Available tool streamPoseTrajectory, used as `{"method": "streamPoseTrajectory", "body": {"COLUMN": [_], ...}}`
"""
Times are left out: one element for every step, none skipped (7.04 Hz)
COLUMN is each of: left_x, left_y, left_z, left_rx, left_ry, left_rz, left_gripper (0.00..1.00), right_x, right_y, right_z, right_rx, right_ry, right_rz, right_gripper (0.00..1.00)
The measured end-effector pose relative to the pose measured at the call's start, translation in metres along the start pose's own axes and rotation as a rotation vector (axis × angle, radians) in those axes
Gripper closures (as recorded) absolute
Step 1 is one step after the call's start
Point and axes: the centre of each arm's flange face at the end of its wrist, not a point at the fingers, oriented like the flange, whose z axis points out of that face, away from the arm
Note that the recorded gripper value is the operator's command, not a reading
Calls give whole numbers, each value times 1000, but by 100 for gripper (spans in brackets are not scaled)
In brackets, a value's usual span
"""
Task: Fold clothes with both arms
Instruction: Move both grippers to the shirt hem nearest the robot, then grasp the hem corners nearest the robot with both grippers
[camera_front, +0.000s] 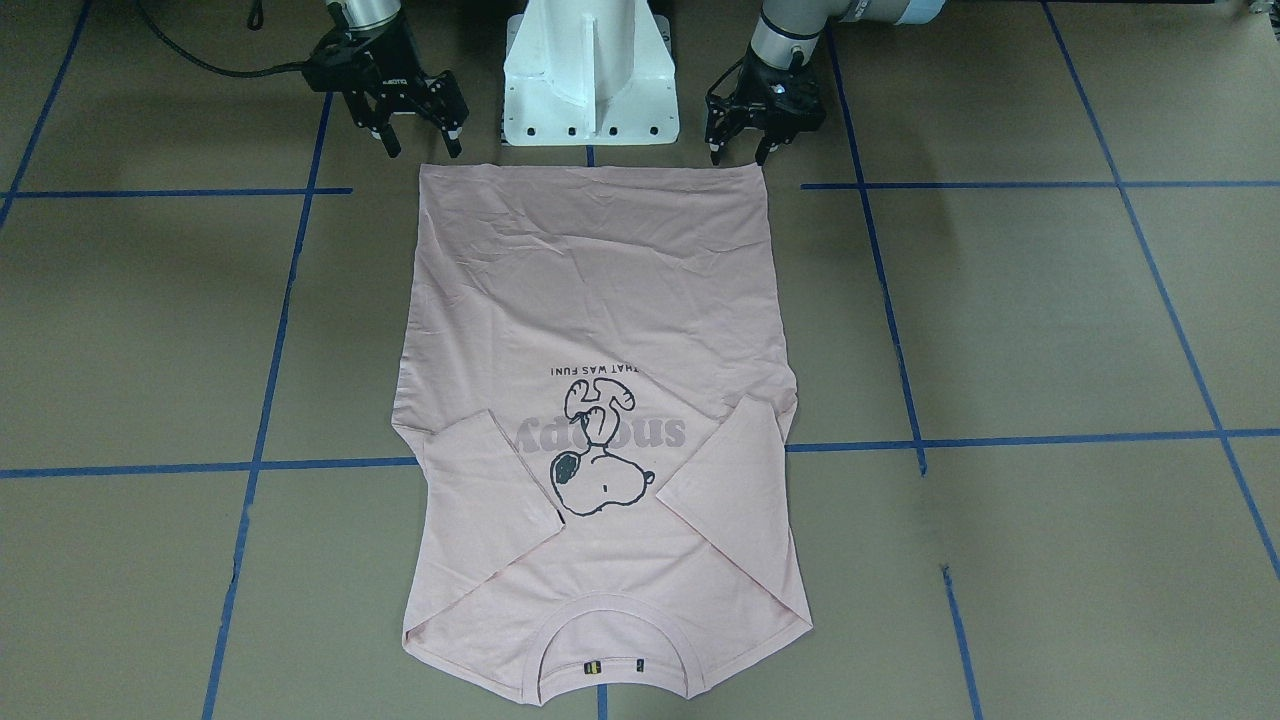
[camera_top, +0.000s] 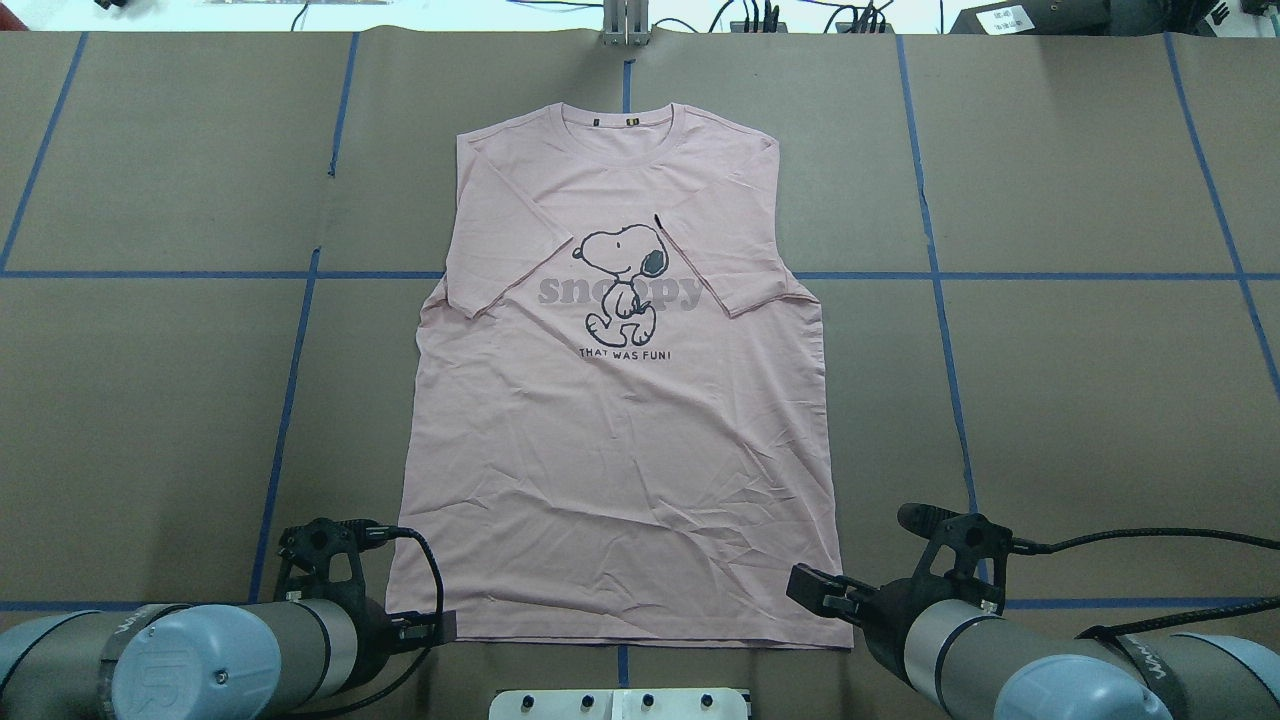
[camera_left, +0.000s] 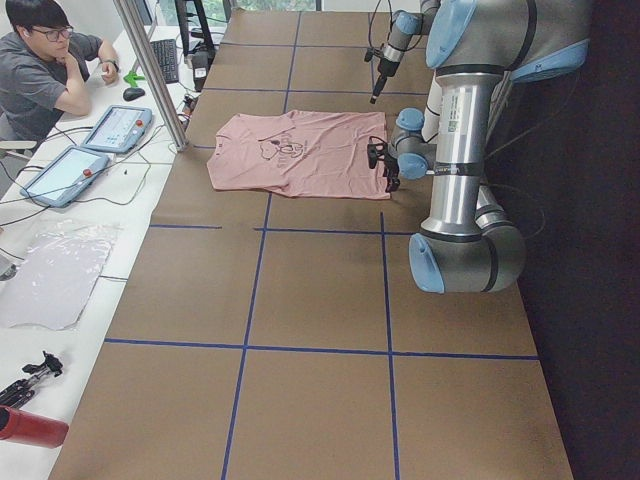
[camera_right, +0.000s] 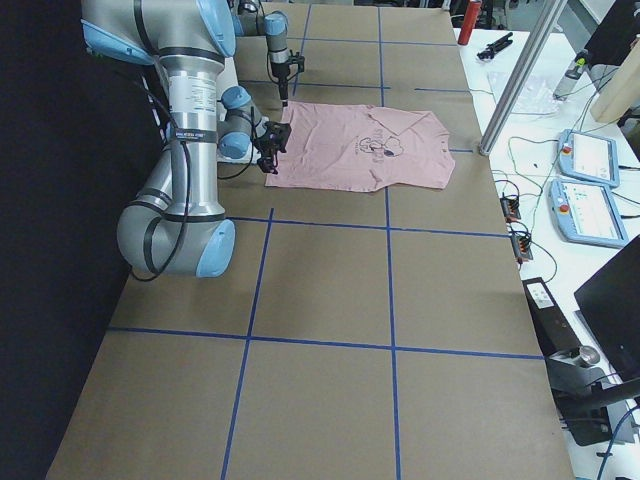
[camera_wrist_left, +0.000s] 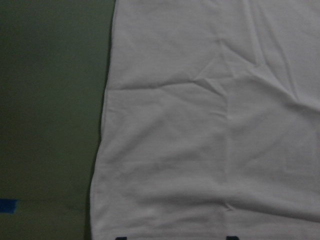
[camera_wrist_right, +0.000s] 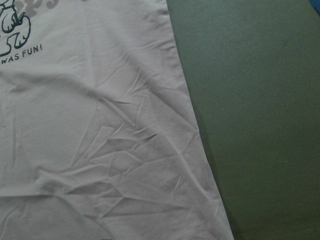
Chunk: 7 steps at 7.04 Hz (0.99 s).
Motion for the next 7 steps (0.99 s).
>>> {"method": "streamPoseTrajectory", "body": {"left_x": [-8,-14,-17,-18,-19,-19,-19], "left_y": [0,-1,-1,0,0,1,3], "left_z": [1,1,1,2,4,6,7], "left_rx": [0,1,1,-1,-2,-3,-6], "left_ry": [-14,-24,-28,-31,-36,-39,-40], "left_rz": [3,5,7,8,9,10,11], "left_gripper": [28,35,41,41,41,41,51], "right_x": [-1,-1,0,-1,-1,0,0], "right_y": [0,-1,-1,-1,-2,-2,-2], "right_z": [-1,-2,-2,-2,-2,-2,-1], "right_rx": [0,0,2,6,8,10,10], "right_ry": [-2,-3,-3,-4,-4,-4,-3], "right_rz": [1,1,2,2,2,1,1], "right_gripper": [5,5,5,5,5,5,5]}}
